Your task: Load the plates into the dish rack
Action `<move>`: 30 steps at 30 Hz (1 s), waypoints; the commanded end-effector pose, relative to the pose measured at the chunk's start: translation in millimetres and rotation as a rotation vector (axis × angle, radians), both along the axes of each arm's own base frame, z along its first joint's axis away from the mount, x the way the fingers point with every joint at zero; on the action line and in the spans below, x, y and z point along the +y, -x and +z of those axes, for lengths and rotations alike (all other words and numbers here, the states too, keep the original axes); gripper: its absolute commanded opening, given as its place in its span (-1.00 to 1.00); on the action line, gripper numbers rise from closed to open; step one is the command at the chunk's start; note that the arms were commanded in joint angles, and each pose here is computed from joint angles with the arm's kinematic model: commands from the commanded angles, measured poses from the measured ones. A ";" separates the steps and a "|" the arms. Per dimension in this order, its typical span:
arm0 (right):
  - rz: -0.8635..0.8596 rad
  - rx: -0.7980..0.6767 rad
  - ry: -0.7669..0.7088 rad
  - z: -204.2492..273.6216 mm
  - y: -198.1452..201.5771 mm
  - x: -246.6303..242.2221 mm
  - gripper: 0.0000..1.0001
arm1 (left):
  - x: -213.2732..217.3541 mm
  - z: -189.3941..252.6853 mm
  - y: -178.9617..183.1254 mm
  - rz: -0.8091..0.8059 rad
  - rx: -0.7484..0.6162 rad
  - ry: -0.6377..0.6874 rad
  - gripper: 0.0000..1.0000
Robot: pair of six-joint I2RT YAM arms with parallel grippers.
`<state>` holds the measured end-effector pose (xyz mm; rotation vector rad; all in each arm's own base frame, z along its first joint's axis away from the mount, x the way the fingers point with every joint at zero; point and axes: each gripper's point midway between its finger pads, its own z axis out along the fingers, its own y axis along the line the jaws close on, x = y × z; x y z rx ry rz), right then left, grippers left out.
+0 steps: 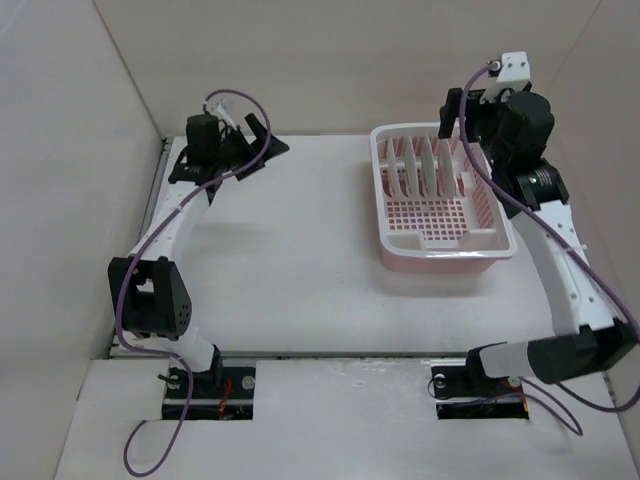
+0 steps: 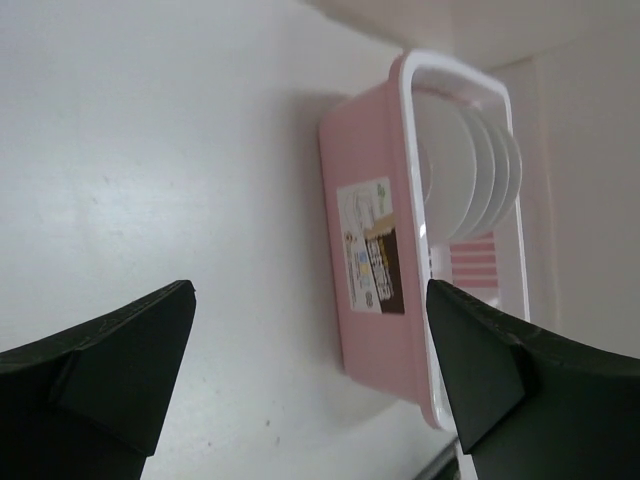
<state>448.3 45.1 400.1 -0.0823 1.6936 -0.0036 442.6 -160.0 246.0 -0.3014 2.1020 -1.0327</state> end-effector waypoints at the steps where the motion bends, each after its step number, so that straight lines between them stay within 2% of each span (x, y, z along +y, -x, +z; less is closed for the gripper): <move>1: -0.050 -0.137 -0.098 69.6 50.6 16.7 1.00 | 34.7 58.2 -12.4 0.131 -0.130 -0.156 1.00; 4: -0.028 -0.115 -0.149 69.3 76.6 35.9 1.00 | 53.1 68.7 -4.3 0.213 -0.138 -0.223 1.00; 7: -0.007 -0.051 -0.132 54.7 95.8 48.3 1.00 | 63.4 76.6 6.4 0.256 -0.150 -0.256 1.00; 12: -0.045 0.009 -0.087 38.8 135.7 57.9 1.00 | 51.7 110.6 36.1 0.215 -0.222 -0.251 1.00; 16: -0.074 0.008 -0.102 28.0 168.5 39.0 1.00 | 34.4 136.5 64.0 0.175 -0.274 -0.250 1.00; 19: -0.066 -0.032 -0.171 30.8 196.7 21.8 1.00 | 35.5 142.5 80.4 0.183 -0.287 -0.266 1.00; 25: -0.073 -0.078 -0.228 25.6 231.2 -5.7 1.00 | 25.5 118.0 103.6 0.136 -0.232 -0.257 1.00; 30: -0.085 -0.088 -0.234 24.6 241.6 -16.0 1.00 | 31.2 122.6 118.8 0.152 -0.258 -0.267 1.00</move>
